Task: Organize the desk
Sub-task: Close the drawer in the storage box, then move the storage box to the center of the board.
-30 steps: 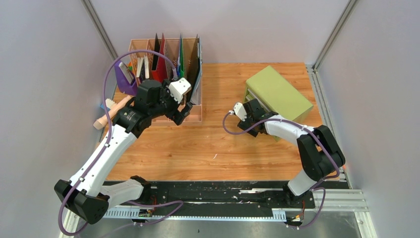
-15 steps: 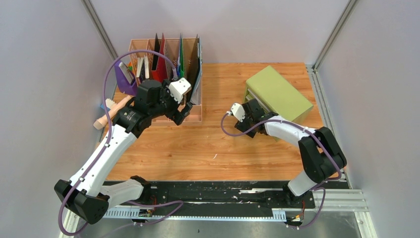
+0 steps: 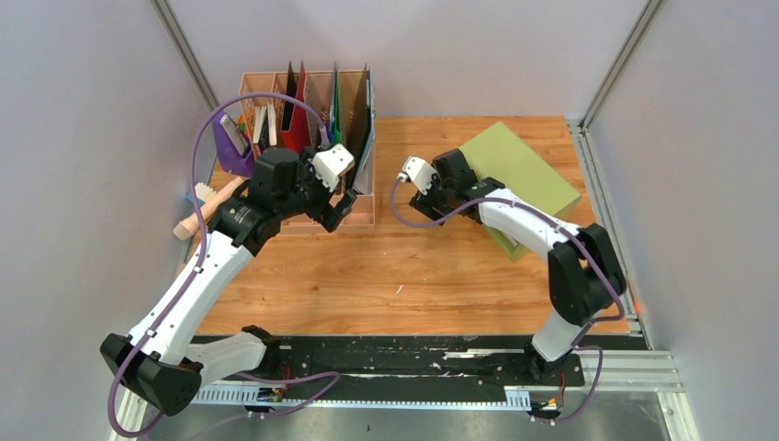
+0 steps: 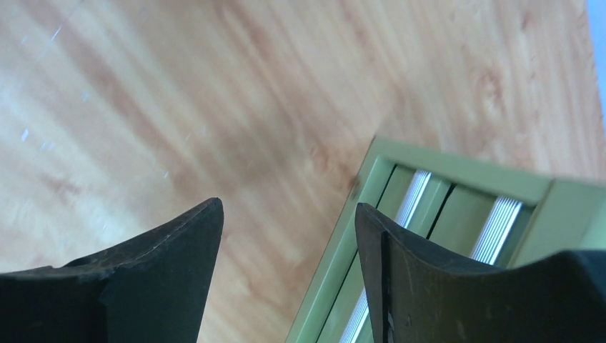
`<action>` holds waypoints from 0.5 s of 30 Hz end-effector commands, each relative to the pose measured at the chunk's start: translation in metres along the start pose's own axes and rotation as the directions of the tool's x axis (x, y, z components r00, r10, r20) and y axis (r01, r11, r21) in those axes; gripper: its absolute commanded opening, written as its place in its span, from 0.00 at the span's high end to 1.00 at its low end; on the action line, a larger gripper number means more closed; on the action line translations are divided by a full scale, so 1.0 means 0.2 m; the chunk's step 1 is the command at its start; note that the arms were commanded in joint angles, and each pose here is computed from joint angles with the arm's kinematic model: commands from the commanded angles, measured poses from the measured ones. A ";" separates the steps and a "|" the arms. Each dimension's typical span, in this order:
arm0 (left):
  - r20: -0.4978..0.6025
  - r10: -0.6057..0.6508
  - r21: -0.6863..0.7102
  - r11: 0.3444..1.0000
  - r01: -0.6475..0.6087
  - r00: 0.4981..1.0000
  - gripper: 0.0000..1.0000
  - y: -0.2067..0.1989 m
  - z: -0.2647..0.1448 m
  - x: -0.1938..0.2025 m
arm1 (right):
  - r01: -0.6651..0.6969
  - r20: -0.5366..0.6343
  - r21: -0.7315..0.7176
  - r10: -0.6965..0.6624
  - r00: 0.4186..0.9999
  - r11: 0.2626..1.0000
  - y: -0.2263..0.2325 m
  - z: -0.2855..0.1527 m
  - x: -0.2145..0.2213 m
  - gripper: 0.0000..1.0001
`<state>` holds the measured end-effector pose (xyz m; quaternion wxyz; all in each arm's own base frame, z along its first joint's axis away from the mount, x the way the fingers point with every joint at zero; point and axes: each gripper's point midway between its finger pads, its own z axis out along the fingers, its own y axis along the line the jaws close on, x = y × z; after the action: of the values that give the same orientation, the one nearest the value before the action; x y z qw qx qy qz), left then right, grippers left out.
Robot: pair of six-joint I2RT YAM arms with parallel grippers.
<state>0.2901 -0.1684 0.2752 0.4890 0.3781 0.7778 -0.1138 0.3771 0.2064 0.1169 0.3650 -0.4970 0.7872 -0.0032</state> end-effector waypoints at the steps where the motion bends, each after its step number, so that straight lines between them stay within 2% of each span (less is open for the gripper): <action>1: 0.069 0.010 -0.022 1.000 -0.008 0.998 0.00 0.02 -0.08 -0.10 | 0.028 -0.013 0.073 -0.027 1.000 0.997 -0.16 0.12 -0.10 0.32; 8: 0.092 0.007 -0.015 1.000 -0.006 0.996 0.00 0.00 -0.13 -0.11 | 0.023 -0.140 0.189 0.004 0.990 0.982 -0.41 0.24 -0.02 0.32; 15: 0.105 0.004 0.002 1.000 -0.004 0.994 0.00 -0.02 -0.13 -0.11 | -0.010 -0.186 0.240 0.056 0.981 0.971 -0.57 0.25 0.08 0.33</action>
<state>0.2782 -0.1645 0.2940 0.5132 0.3758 0.7622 -0.1199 0.4654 0.1807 0.0886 0.3261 -0.4656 0.8173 -0.0944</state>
